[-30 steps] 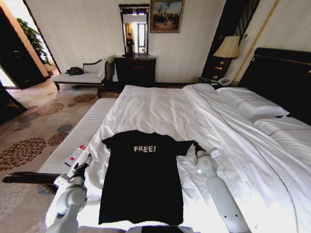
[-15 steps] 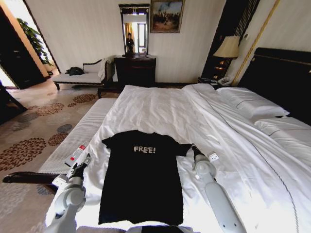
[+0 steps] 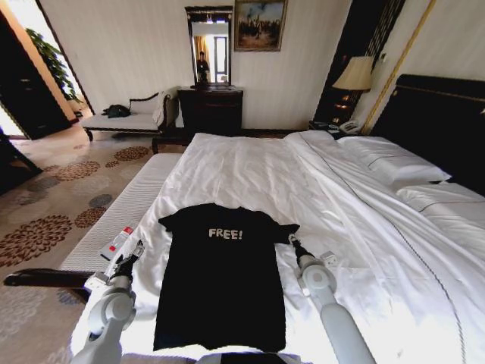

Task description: Fold the clothes on the bed.

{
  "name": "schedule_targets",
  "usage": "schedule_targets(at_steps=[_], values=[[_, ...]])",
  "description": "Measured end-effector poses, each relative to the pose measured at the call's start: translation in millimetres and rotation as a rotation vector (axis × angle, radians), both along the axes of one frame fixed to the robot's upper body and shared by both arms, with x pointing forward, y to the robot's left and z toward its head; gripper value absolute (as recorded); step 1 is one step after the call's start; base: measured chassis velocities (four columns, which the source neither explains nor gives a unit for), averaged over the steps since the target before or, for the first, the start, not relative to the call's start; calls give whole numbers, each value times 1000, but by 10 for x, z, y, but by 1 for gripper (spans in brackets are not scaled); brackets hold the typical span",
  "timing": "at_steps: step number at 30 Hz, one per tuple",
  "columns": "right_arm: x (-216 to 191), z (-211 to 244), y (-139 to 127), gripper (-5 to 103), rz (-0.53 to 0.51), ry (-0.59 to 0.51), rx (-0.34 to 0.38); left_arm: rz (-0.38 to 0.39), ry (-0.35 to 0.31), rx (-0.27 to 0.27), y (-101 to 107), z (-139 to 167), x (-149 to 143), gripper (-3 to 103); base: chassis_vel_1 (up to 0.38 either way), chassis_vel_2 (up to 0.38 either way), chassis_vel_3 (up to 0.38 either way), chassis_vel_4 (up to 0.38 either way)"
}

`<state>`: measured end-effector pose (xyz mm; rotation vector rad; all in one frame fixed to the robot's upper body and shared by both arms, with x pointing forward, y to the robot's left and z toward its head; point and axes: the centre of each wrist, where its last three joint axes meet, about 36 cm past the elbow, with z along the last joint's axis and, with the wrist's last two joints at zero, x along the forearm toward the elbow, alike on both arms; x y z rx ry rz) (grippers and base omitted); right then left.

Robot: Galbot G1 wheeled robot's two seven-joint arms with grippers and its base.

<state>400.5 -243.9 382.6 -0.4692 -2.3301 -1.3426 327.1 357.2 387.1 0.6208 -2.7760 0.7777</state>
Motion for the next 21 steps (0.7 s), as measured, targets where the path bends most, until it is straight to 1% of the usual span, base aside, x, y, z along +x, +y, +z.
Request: schedule_targets(at_steps=[1,2,3,4,5,8,9,11,14,15,18,19,20,21], values=[[17,0,11,82,2,-4,6,2,-1,2,15,8,-2,100,0,0,0,0],[25,2,15,82,3,-7,9,2,-1,2,19,9,-3,100,0,0,0,0],[54,16,26,93,7,-18,17,3,-1,3,31,14,-7,100,0,0,0,0],[69,28,33,93,10,-27,21,4,-1,3,34,16,-9,100,0,0,0,0],[78,35,37,97,13,-34,24,4,-1,3,33,16,-11,100,0,0,0,0],[102,57,52,100,20,-55,30,5,-1,0,25,10,-17,100,0,0,0,0],[114,66,58,96,22,-63,31,5,0,-2,19,7,-18,100,0,0,0,0],[128,73,64,96,24,-71,33,5,0,-3,14,5,-19,100,0,0,0,0],[179,118,78,84,30,-101,35,3,1,-4,2,1,-20,100,0,0,0,0],[179,118,78,84,30,-101,35,3,1,-4,2,1,-20,100,0,0,0,0],[185,145,97,70,38,-112,40,4,1,-5,-3,0,-28,100,0,0,0,0],[185,145,97,70,38,-112,40,4,1,-5,-3,0,-28,100,0,0,0,0],[184,143,100,65,39,-112,40,4,2,-4,-1,1,-32,100,0,0,0,0],[182,142,102,65,39,-112,39,5,2,-4,0,2,-34,100,0,0,0,0]])
